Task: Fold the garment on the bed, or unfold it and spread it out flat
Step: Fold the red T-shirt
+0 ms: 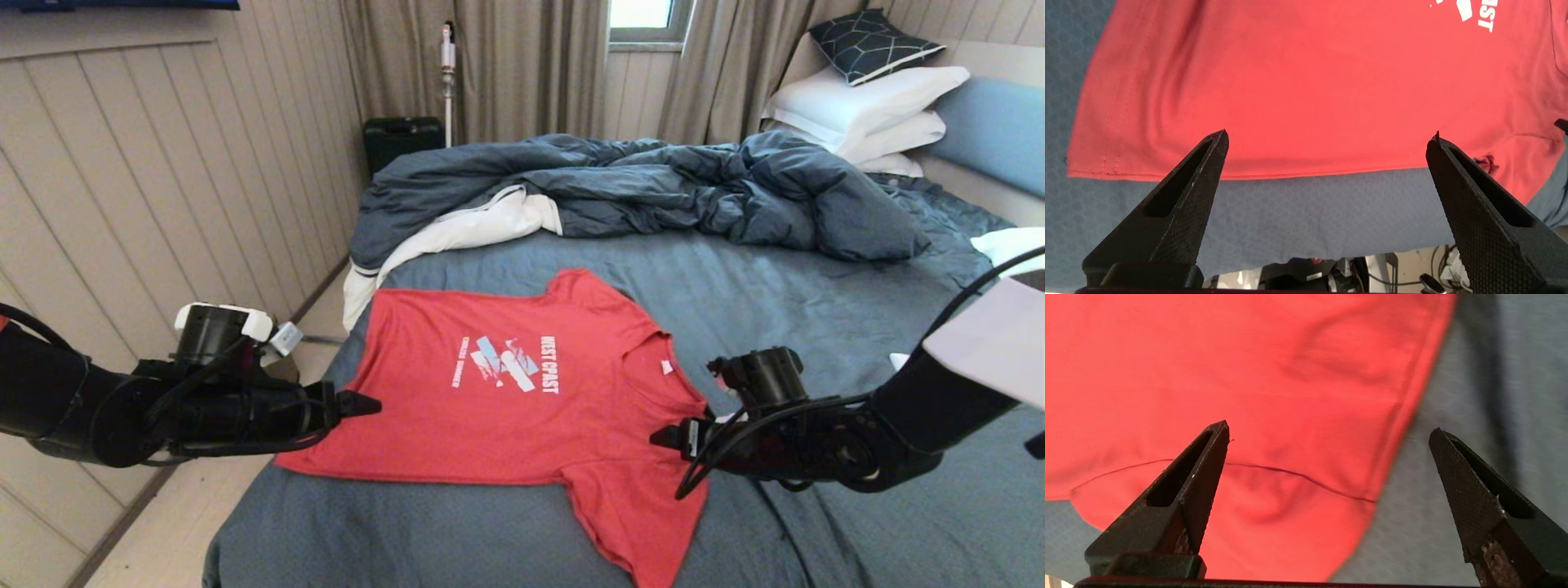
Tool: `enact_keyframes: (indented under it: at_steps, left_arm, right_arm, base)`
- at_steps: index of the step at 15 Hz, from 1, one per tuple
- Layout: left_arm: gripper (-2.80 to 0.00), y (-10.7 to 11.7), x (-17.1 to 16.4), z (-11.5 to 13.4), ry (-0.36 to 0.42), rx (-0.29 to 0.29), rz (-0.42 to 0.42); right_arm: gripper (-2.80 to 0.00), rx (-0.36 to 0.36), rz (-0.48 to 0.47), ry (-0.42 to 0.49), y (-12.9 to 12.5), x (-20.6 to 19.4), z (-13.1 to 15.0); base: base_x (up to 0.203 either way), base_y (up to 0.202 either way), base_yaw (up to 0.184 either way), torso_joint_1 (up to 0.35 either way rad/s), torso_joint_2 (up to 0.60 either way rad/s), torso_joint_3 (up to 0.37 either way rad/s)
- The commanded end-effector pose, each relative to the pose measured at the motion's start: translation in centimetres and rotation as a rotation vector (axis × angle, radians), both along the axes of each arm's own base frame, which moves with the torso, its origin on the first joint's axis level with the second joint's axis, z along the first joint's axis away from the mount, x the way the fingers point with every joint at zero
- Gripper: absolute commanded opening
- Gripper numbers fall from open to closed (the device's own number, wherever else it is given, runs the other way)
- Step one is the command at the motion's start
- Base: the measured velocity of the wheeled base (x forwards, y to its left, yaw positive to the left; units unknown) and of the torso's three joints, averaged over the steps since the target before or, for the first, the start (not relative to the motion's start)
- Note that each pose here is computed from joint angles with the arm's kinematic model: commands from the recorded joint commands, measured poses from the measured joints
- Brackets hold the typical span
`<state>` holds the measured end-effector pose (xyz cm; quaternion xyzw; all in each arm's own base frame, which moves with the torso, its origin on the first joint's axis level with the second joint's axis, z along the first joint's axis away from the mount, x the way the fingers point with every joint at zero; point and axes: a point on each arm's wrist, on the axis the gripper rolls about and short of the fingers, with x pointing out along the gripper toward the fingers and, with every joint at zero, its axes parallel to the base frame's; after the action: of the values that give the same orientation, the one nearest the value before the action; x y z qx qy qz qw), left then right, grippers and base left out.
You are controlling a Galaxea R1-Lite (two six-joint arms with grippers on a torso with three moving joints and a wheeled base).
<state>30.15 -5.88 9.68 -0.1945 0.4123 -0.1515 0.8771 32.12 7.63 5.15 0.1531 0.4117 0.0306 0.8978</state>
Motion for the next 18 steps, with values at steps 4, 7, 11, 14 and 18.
enact_keyframes:
  at_steps: [4, 7, 11, 14, 18]
  left_arm:
    - [0.0, 0.0, 0.06, -0.01, -0.011, -0.004, 0.001]
    - [0.0, -0.03, 0.02, 0.08, -0.013, -0.005, 0.0]
    - [0.0, 0.04, -0.15, 0.24, -0.019, -0.006, 0.001]
    - [0.0, 0.04, -0.16, 0.14, -0.015, -0.007, 0.002]
    - [0.0, 0.73, 0.14, -0.4, 0.003, -0.001, 0.031]
  right_arm:
    - [-0.41, -0.002, 0.003, 0.005, 0.36, 0.23, -0.3]
    - [-2.8, -0.007, 0.005, 0.012, 0.33, 0.11, -0.46]
    - [-2.8, -0.008, 0.002, 0.019, 0.26, 0.04, -0.62]
    - [-2.8, -0.015, -0.008, 0.019, 0.14, -0.35, -0.48]
    - [-2.8, -0.074, -0.041, 0.006, 0.45, -0.62, -0.54]
  base:
    - [0.0, 0.0, 0.0, 0.0, 0.0, 0.0]
    - [0.0, 0.0, 0.0, 0.0, 0.0, 0.0]
    - [0.0, 0.0, 0.0, 0.0, 0.0, 0.0]
    - [0.0, 0.0, 0.0, 0.0, 0.0, 0.0]
    - [0.0, 0.0, 0.0, 0.0, 0.0, 0.0]
